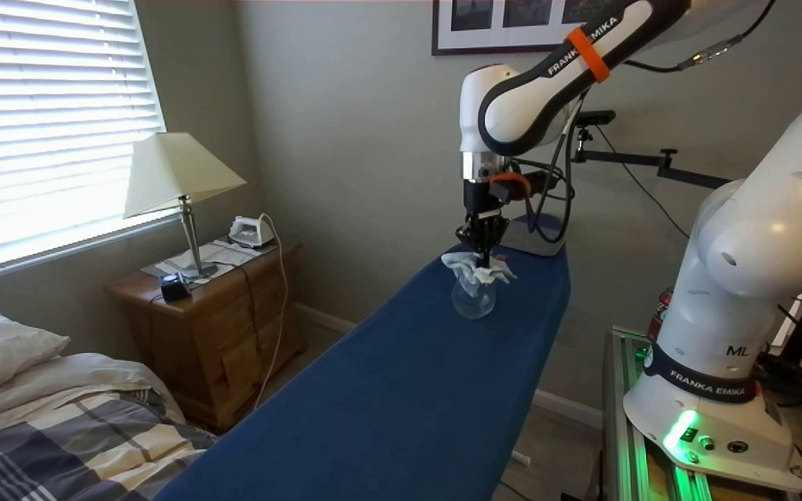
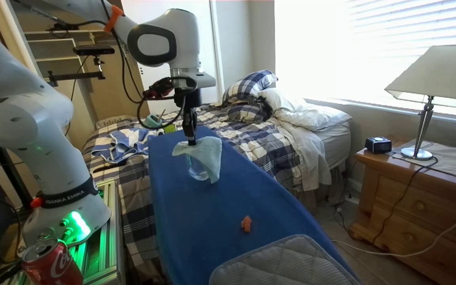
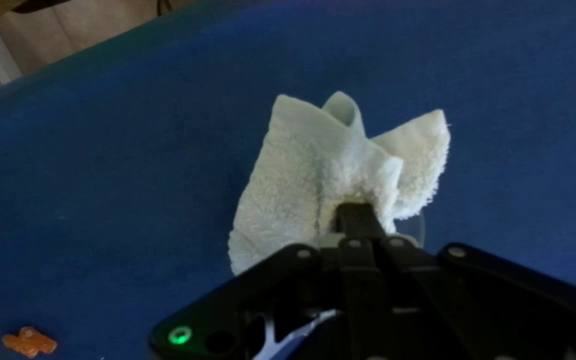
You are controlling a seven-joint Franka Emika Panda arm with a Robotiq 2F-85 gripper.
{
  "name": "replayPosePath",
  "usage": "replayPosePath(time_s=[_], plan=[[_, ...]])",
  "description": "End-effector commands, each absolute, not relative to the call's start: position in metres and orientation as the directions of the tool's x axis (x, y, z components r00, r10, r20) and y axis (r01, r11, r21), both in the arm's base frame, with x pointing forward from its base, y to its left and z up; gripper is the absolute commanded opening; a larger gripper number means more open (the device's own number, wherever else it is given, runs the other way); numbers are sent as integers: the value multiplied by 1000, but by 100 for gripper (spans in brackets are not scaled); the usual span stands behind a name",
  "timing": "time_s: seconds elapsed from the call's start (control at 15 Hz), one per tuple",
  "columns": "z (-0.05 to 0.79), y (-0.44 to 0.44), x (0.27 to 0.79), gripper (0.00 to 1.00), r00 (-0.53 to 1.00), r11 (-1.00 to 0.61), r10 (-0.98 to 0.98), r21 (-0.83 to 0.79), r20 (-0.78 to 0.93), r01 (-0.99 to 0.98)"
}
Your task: Put the small blue towel inside the glass cup
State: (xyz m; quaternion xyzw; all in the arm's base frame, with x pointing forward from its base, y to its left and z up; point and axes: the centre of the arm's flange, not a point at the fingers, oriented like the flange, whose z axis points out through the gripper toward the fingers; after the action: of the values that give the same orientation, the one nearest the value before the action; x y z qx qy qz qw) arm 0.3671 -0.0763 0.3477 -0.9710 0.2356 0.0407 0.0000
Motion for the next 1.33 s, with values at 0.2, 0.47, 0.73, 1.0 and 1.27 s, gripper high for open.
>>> replayPosePath(time_s=[0.2,0.47,0.73,1.0,1.27], plan=[[308,-81,371,0,893,-896,-443,66,-83,-439],[296,-80,369,0,902,-904,-425,84,-79,-419],[304,-73,368,0,910,-911,-410,83,-66,-405],[322,-64,369,0,918,-917,-395,68,-42,-392],[340,-60,372,0,923,-921,-386,64,-3,-385]])
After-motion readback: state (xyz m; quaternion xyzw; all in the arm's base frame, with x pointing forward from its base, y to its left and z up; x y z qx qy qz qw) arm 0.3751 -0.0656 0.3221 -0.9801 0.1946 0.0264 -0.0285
